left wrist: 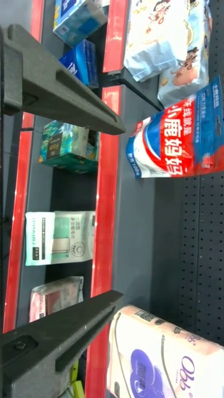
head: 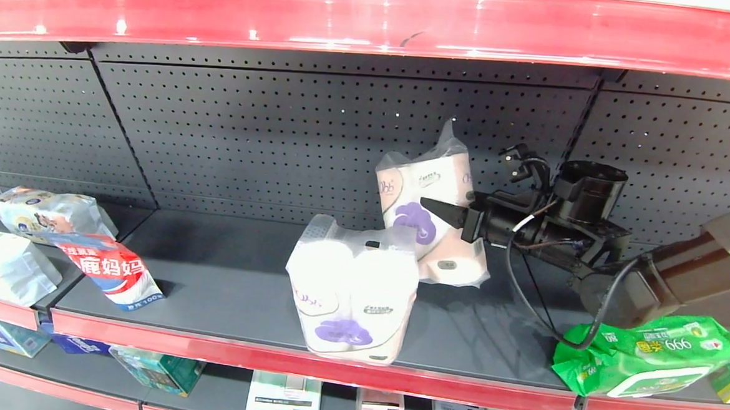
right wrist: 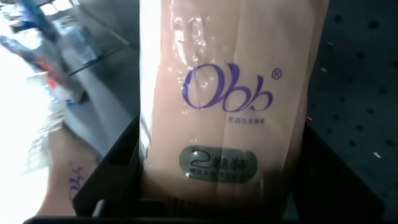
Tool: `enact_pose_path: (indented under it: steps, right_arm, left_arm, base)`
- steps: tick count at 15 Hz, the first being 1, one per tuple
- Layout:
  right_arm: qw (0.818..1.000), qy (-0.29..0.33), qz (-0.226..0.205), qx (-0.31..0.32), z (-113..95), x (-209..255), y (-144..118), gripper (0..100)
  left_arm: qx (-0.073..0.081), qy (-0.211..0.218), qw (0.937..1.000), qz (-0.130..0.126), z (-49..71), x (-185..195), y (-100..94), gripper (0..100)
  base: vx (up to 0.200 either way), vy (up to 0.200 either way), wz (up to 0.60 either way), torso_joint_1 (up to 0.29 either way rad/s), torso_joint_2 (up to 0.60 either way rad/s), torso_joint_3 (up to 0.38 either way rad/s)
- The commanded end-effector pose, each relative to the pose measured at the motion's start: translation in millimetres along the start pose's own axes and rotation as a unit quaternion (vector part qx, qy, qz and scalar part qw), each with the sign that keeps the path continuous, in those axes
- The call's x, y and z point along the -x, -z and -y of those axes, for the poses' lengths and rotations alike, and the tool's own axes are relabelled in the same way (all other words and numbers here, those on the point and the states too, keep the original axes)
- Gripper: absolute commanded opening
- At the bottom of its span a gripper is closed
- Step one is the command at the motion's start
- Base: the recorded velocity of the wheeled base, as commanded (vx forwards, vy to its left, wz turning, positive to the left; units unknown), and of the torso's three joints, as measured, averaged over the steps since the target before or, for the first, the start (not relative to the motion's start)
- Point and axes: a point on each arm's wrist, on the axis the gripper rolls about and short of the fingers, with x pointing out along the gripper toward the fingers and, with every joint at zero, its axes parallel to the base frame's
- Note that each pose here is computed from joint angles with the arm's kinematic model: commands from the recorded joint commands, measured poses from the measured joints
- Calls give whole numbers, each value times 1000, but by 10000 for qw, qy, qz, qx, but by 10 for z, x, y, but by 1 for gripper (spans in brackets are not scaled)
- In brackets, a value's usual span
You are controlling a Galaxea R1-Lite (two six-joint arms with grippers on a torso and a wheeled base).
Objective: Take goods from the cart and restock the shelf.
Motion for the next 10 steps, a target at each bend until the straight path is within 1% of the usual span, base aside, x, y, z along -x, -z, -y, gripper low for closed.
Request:
enact_pose_path:
  steps: [1,4,5,7,8,10]
  right_arm:
    - [9999,-67,49,84,69,-112,27,0]
    - [9996,-105,147,194,122,-227,74,0]
    - [9992,-179,229,289,129,-274,130,0]
    - [9975,-453,145,521,147,-301,235,0]
    - [9964,-518,79,669,154,-309,296,0]
    - [9953,-600,-18,757,184,-329,402,0]
  left_arm:
    - [0,1,10000,-6,0,-1,0,100]
    - [0,1,10000,-6,0,-1,0,100]
    - [0,1,10000,-6,0,-1,0,100]
    - [0,1,10000,-6,0,-1,0,100]
    - [0,1,10000,-6,0,-1,0,100]
    - [0,1,10000,-6,0,-1,0,100]
  base:
    - [0,0,0,0,0,0]
    - [0,0,0,0,0,0]
    - [0,0,0,0,0,0]
    - [0,0,0,0,0,0]
    - [0,0,0,0,0,0]
    - [0,0,0,0,0,0]
